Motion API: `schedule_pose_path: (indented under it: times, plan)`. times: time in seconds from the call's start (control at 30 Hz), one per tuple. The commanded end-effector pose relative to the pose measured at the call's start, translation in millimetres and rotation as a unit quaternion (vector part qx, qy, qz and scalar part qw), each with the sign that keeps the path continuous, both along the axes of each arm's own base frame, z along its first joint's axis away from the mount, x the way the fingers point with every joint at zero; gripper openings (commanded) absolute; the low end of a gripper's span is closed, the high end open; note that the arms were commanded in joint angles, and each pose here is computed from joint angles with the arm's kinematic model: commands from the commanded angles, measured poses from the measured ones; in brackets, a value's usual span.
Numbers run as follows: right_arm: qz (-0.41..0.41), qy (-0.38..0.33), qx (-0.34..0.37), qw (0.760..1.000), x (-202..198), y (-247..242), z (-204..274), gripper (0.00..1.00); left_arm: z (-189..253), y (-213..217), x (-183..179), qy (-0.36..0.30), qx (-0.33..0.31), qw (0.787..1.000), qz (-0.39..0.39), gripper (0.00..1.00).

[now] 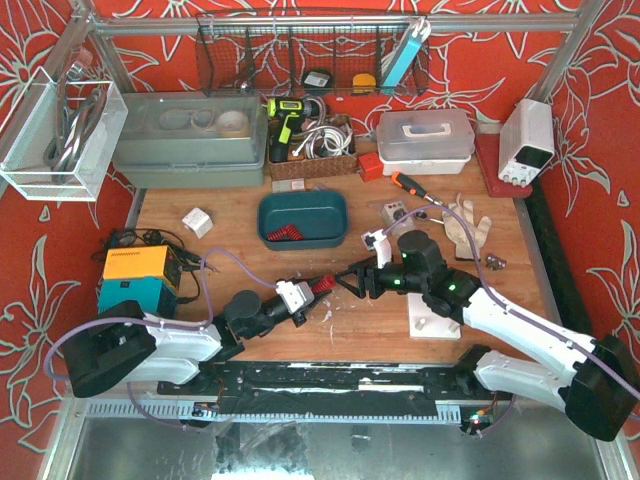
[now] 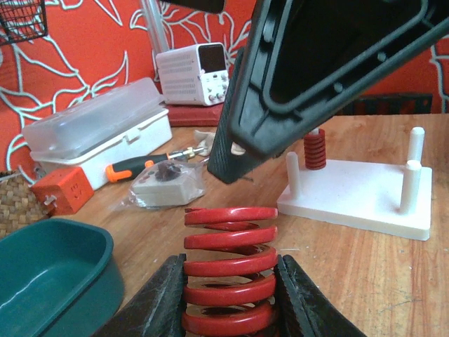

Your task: Install the large spring

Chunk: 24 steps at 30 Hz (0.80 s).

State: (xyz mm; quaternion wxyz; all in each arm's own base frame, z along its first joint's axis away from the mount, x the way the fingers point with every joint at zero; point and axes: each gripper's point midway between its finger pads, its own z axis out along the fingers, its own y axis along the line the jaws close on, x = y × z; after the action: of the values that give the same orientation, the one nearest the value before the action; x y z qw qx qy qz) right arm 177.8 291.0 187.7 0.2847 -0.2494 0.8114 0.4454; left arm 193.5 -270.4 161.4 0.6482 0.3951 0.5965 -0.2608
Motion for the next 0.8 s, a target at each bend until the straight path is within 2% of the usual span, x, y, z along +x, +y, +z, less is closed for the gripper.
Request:
schedule_pose_path:
  times: [0.0, 0.47, 0.53, 0.67, 0.77]
  plan:
    - [0.023, -0.007, 0.016, 1.0, -2.9, 13.7, 15.9, 0.65, 25.9, -1.4, -6.9, -0.041, -0.034, 0.998, -0.014, 0.0]
    - [0.075, 0.021, -0.009, 0.997, -18.3, 43.1, -6.8, 0.56, 27.6, -0.2, -10.3, -0.048, -0.035, 0.998, -0.02, 0.0]
    - [0.079, 0.025, -0.014, 0.997, -19.8, 43.8, -11.1, 0.51, 28.0, 0.2, -10.5, -0.048, -0.036, 0.998, -0.019, 0.0]
    - [0.077, 0.024, -0.016, 0.997, -19.4, 43.0, -13.4, 0.31, 28.8, 1.0, -9.7, -0.049, -0.037, 0.998, -0.015, 0.0]
    - [0.066, 0.011, -0.012, 0.998, -16.0, 41.0, -9.0, 0.16, 29.2, 2.1, -8.3, -0.048, -0.038, 0.998, -0.01, 0.1]
